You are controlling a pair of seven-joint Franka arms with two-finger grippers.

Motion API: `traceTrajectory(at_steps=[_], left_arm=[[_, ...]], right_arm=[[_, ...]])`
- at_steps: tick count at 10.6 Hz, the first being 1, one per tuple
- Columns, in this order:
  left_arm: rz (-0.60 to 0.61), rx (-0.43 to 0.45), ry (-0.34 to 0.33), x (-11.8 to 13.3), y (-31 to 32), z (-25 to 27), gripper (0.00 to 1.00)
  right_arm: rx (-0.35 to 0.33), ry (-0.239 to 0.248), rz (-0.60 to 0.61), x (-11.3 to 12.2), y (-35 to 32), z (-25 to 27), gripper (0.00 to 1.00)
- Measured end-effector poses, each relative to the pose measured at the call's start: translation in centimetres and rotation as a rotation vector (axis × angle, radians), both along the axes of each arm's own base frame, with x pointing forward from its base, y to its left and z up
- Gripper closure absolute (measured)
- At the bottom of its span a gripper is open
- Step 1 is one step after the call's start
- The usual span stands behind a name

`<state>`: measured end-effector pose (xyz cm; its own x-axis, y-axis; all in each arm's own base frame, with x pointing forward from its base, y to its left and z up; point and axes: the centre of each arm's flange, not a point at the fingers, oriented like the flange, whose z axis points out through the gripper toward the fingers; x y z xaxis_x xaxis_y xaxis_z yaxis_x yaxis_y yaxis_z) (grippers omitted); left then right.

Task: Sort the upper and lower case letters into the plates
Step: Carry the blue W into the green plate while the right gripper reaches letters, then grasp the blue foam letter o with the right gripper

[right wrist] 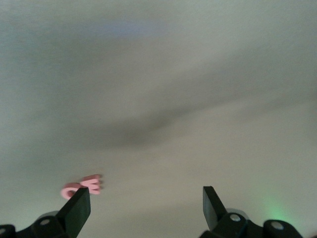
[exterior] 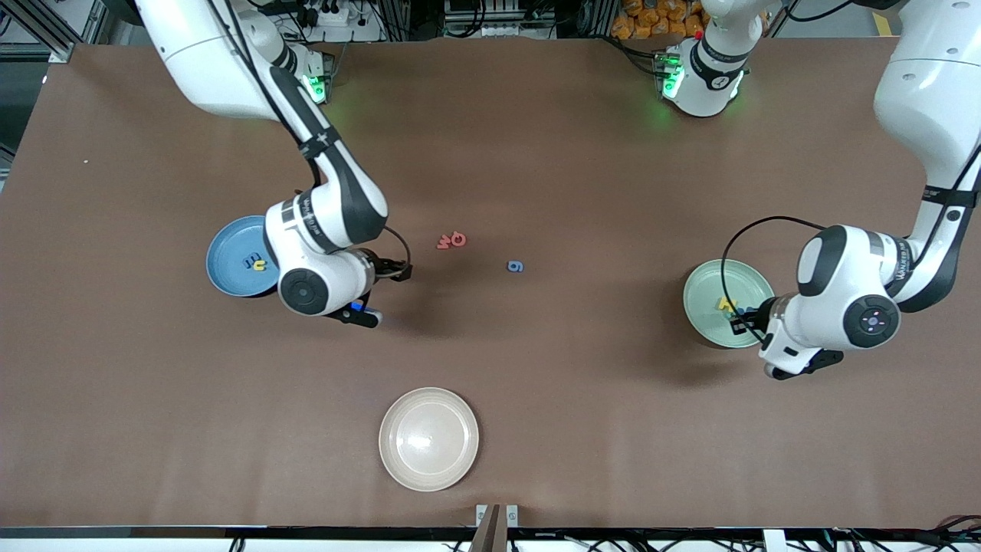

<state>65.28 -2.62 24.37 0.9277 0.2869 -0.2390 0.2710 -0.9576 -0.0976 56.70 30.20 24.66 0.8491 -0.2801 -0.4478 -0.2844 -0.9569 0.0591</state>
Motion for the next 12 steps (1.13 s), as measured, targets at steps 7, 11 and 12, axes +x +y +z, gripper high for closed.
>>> traceTrajectory(at_steps=[7,11,12], left_arm=[[-0.019,-0.009,-0.021,0.2,-1.0,0.7,0.01],[-0.001,0.006,-0.064,0.9,0.2,3.5,0.0],[0.0,0.01,-0.071,1.0,0.3,4.0,0.0]], right_arm=[[-0.01,-0.093,-0.044,-0.9,5.3,1.4,0.0],[0.021,-0.198,-0.06,-2.2,10.0,0.3,0.0],[0.032,-0.223,-0.054,-2.8,11.3,-0.3,0.0]])
